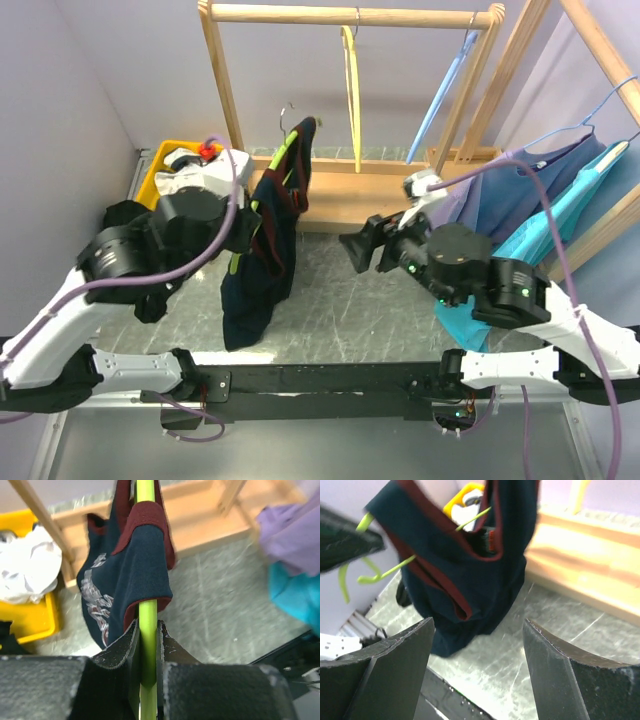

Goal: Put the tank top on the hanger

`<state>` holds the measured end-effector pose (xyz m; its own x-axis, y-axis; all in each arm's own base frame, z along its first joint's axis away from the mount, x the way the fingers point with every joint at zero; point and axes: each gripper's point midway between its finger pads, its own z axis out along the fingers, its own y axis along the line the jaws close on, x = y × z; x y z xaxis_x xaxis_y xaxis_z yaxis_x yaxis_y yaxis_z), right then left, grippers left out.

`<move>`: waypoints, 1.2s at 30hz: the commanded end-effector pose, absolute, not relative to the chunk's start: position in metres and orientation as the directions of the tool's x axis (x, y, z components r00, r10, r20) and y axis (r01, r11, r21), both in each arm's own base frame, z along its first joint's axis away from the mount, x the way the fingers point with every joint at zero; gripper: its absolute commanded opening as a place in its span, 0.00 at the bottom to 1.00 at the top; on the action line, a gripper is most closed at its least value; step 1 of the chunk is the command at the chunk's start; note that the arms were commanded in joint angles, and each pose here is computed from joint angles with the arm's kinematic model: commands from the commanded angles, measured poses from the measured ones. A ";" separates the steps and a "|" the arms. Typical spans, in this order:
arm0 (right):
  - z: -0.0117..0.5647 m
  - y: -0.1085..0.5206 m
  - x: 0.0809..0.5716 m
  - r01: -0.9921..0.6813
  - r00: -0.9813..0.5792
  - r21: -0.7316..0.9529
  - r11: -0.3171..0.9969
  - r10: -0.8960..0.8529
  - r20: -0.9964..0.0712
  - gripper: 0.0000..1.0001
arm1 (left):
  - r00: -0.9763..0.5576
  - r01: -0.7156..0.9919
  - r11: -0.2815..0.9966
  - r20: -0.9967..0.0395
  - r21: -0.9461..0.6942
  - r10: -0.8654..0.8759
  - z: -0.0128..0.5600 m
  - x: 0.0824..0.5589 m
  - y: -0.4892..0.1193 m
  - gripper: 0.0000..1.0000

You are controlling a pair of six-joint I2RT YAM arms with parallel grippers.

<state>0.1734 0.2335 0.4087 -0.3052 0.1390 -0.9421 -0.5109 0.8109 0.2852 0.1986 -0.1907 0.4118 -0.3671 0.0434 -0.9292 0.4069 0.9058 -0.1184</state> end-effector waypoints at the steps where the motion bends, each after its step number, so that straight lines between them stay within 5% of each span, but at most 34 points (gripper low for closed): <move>1: 0.391 0.255 0.168 -0.539 -0.366 0.345 0.768 0.155 -0.918 0.78 | -0.288 0.379 0.900 -0.952 -0.213 -0.105 0.446 0.232 -0.186 0.01; 13: 0.328 0.297 0.161 -0.567 -0.472 0.380 0.731 0.089 -0.877 0.78 | -0.186 0.385 0.896 -0.970 -0.219 -0.158 0.503 0.287 -0.186 0.01; 36: 0.333 0.303 0.159 -0.573 -0.482 0.397 0.717 0.096 -0.871 0.77 | -0.154 0.450 0.838 -0.951 -0.309 -0.267 0.547 0.362 -0.161 0.01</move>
